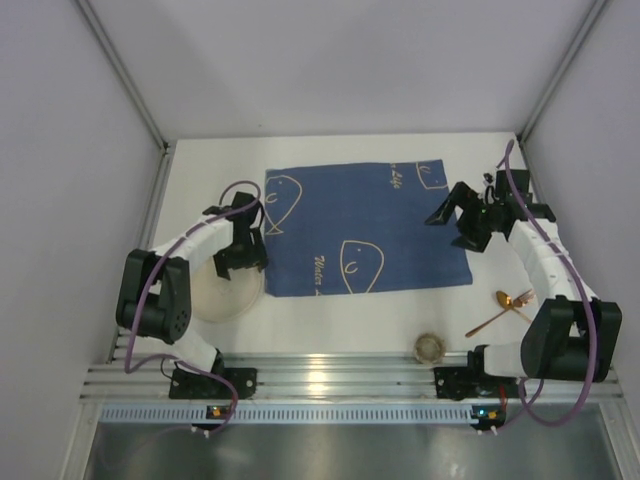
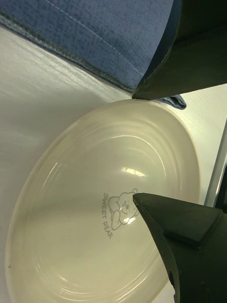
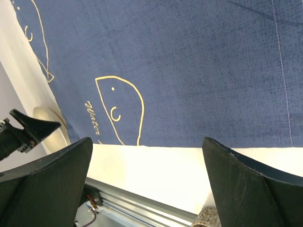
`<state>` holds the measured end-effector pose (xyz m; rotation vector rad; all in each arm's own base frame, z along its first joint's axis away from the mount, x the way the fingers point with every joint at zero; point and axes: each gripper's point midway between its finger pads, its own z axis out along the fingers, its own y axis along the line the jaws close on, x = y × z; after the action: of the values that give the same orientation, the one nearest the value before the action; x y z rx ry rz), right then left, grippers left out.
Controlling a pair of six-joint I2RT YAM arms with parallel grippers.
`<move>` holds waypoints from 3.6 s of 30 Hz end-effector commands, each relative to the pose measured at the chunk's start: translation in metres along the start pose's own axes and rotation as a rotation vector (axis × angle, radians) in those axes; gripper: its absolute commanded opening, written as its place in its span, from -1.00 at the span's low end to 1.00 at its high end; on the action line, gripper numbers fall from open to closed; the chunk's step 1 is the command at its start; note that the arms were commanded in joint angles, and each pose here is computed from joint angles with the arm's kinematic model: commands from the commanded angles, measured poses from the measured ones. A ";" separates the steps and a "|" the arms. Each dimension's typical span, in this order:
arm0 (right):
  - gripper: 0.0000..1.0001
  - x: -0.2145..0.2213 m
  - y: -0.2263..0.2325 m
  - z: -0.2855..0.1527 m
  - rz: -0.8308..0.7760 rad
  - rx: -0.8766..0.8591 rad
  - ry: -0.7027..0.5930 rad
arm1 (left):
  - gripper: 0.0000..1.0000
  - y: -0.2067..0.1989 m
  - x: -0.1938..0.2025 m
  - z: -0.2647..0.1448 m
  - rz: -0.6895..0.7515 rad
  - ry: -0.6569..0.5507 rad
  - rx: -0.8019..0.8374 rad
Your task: Set the dinner table for one person
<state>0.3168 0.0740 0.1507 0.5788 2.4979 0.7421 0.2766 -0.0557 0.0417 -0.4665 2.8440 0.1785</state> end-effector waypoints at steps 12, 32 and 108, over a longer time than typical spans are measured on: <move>0.99 -0.009 0.008 -0.009 -0.062 -0.008 -0.004 | -0.81 0.010 -0.005 0.028 0.020 -0.035 -0.099; 0.99 0.026 -0.022 -0.024 -0.024 0.091 -0.004 | -1.00 -0.270 -0.058 -0.120 0.432 -0.354 0.231; -1.00 0.041 0.005 -0.040 -0.214 0.332 0.008 | 0.51 -0.123 0.019 -0.070 0.158 -0.386 0.171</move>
<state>0.2085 0.0964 0.1301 0.4265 2.8112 0.3319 0.2870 -0.1872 0.0959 -0.1115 2.4914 0.1079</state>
